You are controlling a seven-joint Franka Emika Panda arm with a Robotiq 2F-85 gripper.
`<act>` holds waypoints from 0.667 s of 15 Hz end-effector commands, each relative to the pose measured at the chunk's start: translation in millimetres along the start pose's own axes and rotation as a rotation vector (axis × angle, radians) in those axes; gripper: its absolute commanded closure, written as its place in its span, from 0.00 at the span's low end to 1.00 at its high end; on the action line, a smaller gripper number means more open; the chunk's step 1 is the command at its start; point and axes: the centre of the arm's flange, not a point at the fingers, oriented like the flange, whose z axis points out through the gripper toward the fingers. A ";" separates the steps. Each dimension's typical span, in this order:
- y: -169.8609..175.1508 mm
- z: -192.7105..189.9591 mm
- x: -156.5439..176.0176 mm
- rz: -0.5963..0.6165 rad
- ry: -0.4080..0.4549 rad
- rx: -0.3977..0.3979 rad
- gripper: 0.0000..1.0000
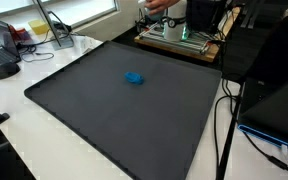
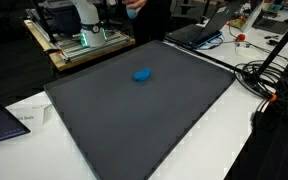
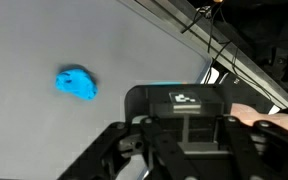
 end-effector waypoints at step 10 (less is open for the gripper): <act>22.4 -17.5 4.8 0.151 0.041 0.032 0.79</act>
